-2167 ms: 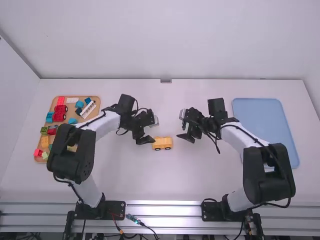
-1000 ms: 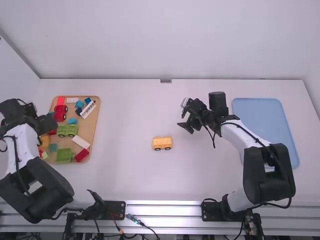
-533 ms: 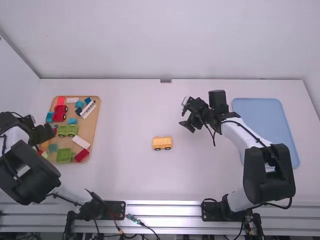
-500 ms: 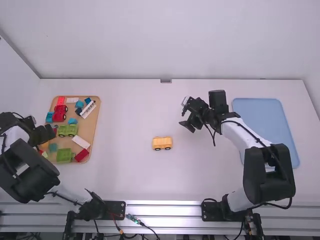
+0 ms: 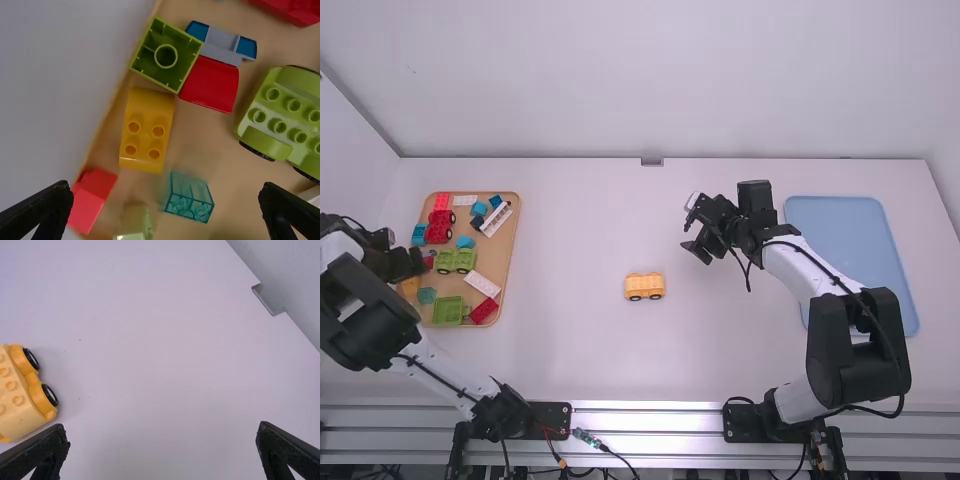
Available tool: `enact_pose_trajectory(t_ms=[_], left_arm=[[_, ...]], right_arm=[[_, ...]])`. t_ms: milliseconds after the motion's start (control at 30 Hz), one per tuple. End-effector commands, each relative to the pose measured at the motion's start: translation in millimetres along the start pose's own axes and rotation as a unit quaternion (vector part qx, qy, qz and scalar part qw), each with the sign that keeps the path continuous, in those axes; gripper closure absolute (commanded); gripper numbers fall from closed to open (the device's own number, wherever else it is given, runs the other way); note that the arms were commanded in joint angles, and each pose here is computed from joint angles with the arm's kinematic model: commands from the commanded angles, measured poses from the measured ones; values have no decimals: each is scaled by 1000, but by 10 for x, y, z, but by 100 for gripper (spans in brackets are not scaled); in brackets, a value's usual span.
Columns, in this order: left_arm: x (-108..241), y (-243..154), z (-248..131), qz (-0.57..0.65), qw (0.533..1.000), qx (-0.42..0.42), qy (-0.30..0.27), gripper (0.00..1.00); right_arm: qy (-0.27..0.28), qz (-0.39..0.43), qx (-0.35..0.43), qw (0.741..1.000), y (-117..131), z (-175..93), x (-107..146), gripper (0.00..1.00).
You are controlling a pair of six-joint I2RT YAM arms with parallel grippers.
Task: Assemble lego blocks to make yellow taxi
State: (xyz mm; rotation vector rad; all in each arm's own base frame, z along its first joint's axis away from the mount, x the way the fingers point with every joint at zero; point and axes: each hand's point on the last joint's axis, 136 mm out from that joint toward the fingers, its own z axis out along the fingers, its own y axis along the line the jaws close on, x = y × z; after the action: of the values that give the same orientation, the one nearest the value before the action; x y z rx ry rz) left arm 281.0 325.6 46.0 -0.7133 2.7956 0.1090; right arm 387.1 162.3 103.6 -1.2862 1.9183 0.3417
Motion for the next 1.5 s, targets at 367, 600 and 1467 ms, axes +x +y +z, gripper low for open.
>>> enact_pose_trajectory(t_ms=[367,600,1467], left_arm=[[31,9,317,45,999,-2,-12,5],[82,7,421,44,999,-7,-18,11],[144,-48,552,44,999,0,-31,18]], right_arm=[[-14,-9,12,1000,-100,-58,-155,1],[-14,-5,12,1000,-100,-58,-155,1],[-9,-5,8,1000,-76,-57,-131,1]])
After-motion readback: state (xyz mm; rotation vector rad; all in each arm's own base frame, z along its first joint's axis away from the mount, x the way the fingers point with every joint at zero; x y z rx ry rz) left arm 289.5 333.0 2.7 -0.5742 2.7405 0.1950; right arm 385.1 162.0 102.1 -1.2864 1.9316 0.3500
